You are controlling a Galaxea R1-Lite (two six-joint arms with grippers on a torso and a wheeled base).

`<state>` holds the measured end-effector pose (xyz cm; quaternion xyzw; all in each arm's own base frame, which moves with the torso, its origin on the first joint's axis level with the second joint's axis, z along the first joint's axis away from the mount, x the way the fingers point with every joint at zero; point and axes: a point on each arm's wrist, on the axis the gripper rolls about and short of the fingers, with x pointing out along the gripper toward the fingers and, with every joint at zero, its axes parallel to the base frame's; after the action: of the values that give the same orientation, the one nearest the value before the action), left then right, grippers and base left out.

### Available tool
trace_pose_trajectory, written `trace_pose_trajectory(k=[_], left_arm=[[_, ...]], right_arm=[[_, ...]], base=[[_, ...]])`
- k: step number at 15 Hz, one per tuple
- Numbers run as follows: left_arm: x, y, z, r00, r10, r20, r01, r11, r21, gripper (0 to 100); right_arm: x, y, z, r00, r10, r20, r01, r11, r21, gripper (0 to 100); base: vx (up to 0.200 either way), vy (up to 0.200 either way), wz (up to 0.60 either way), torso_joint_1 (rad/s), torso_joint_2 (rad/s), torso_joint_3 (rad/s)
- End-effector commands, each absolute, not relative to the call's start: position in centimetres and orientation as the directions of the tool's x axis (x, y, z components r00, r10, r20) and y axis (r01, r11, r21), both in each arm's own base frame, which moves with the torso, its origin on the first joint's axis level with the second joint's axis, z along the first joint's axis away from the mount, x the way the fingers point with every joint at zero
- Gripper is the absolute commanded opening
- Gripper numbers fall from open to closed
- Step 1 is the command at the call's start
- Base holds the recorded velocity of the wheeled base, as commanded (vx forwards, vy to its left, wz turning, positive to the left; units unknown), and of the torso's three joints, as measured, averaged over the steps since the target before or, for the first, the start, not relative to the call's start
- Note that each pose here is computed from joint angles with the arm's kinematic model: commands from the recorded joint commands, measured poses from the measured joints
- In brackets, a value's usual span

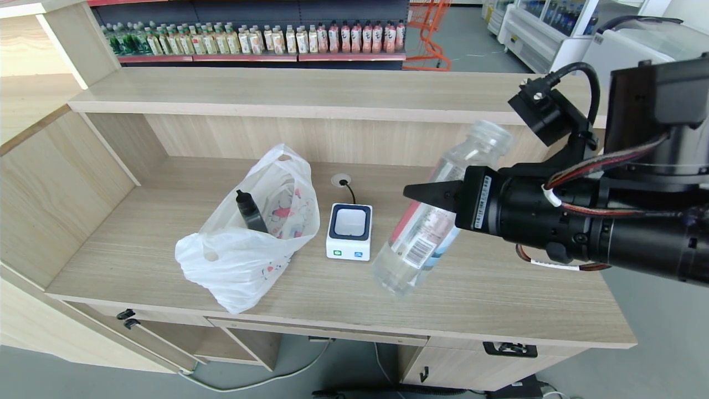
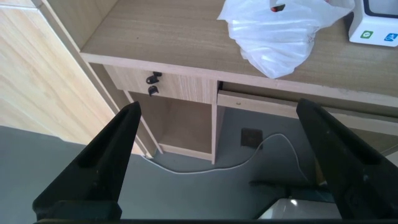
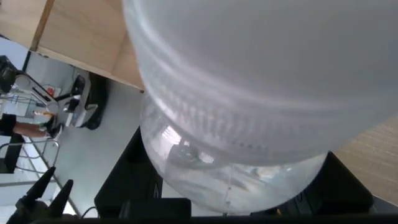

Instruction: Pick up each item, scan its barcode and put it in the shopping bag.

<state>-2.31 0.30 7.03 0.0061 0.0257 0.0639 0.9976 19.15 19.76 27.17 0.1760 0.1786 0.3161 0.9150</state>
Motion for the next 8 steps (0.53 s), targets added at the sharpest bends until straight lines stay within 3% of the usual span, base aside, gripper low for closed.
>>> trace_pose_trajectory(k=[1, 8], left_arm=[[-2.3, 0.3, 7.0, 0.990, 0.129, -0.050, -0.128, 0.992, 0.014, 100], [-2.3, 0.3, 7.0, 0.990, 0.129, -0.050, -0.128, 0.992, 0.016, 100]], right_arm=[[18.4, 20.8, 28.0, 0.712, 0.675, -0.193, -0.547, 0.705, 0.451, 0], [16.3, 21.8, 28.8, 0.654, 0.738, -0.169, -0.611, 0.646, 0.458, 0]], base=[[0.000, 0.000, 0.00, 0.000, 0.00, 0.000], [0.000, 0.000, 0.00, 0.000, 0.00, 0.000]])
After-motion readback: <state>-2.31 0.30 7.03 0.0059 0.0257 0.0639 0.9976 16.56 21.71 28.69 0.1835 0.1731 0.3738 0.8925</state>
